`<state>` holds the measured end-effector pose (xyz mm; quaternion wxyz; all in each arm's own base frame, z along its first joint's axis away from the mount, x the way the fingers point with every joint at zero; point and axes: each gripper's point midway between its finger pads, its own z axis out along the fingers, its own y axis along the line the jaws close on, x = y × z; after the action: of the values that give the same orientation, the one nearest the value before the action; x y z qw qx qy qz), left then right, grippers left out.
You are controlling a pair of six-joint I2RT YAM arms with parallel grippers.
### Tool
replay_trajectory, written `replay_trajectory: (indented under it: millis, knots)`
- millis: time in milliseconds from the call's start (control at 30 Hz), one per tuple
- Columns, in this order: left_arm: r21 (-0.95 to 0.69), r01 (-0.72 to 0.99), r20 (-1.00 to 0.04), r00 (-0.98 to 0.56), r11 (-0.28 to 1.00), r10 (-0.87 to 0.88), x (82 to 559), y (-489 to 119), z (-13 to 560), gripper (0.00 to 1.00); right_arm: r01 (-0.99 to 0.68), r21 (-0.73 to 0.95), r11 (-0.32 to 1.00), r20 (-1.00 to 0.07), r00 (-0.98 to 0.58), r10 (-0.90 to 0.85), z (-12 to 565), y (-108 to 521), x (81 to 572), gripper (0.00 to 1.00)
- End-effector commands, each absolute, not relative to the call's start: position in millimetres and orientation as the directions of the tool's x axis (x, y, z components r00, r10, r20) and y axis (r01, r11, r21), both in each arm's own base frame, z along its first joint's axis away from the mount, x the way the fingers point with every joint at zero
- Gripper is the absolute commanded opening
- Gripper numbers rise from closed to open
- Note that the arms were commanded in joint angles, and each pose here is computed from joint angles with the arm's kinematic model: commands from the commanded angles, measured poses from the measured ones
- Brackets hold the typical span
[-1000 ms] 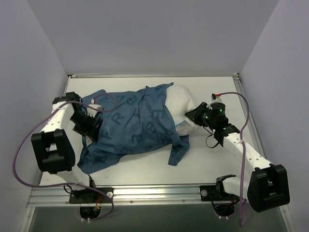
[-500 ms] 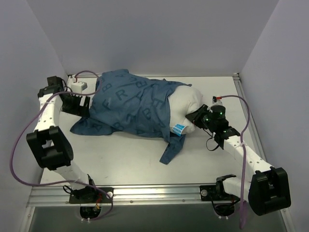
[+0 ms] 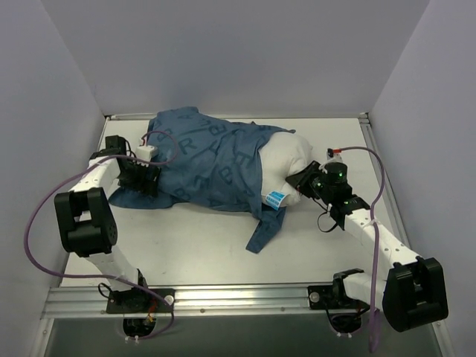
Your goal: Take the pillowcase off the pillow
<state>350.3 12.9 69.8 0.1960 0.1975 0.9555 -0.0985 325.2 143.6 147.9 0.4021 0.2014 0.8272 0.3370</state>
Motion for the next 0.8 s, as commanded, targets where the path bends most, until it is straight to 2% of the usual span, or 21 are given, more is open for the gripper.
replay_trajectory:
  millis: [0, 33, 67, 133, 167, 200, 300, 533, 633, 767]
  knots:
    - [-0.033, 0.336, -0.500, -0.821, 0.941, 0.276, 395, 25, 65, 0.96, 0.001, 0.733, 0.680, -0.558, -0.572, 0.601, 168, 148, 329, 0.00]
    - [-0.039, 0.325, -0.477, -0.837, 0.945, 0.268, 396, 27, 54, 0.84, 0.002, 0.733, 0.680, -0.558, -0.571, 0.602, 169, 148, 329, 0.00]
    - [-0.040, 0.313, -0.468, -0.845, 0.949, 0.259, 396, 28, 51, 0.58, 0.004, 0.731, 0.682, -0.559, -0.570, 0.602, 168, 147, 330, 0.00]
    - [-0.059, 0.294, -0.457, -0.857, 0.954, 0.236, 397, 32, 45, 0.29, 0.005, 0.729, 0.684, -0.564, -0.561, 0.605, 171, 144, 331, 0.00]
    - [-0.062, 0.280, -0.460, -0.860, 0.958, 0.222, 398, 34, 45, 0.05, 0.010, 0.725, 0.688, -0.568, -0.557, 0.607, 173, 141, 332, 0.00]
    - [-0.063, 0.254, -0.461, -0.865, 0.965, 0.198, 397, 43, 46, 0.02, 0.023, 0.723, 0.691, -0.571, -0.544, 0.616, 174, 135, 334, 0.00]
    - [-0.041, 0.200, -0.476, -0.865, 0.979, 0.157, 398, 66, 59, 0.02, 0.060, 0.717, 0.695, -0.585, -0.491, 0.646, 180, 111, 336, 0.00]
    - [0.050, -0.017, -0.540, -0.841, 0.999, 0.012, 394, 178, 111, 0.02, 0.155, 0.697, 0.700, -0.615, -0.374, 0.694, 191, 40, 324, 0.00]
    - [0.077, -0.030, -0.561, -0.827, 0.997, 0.018, 401, 192, 128, 0.02, 0.142, 0.700, 0.699, -0.617, -0.373, 0.693, 197, 31, 320, 0.00]
    - [0.032, 0.016, -0.576, -0.817, 0.999, 0.032, 406, 175, 132, 0.02, 0.090, 0.726, 0.682, -0.591, -0.427, 0.685, 195, 46, 320, 0.00]
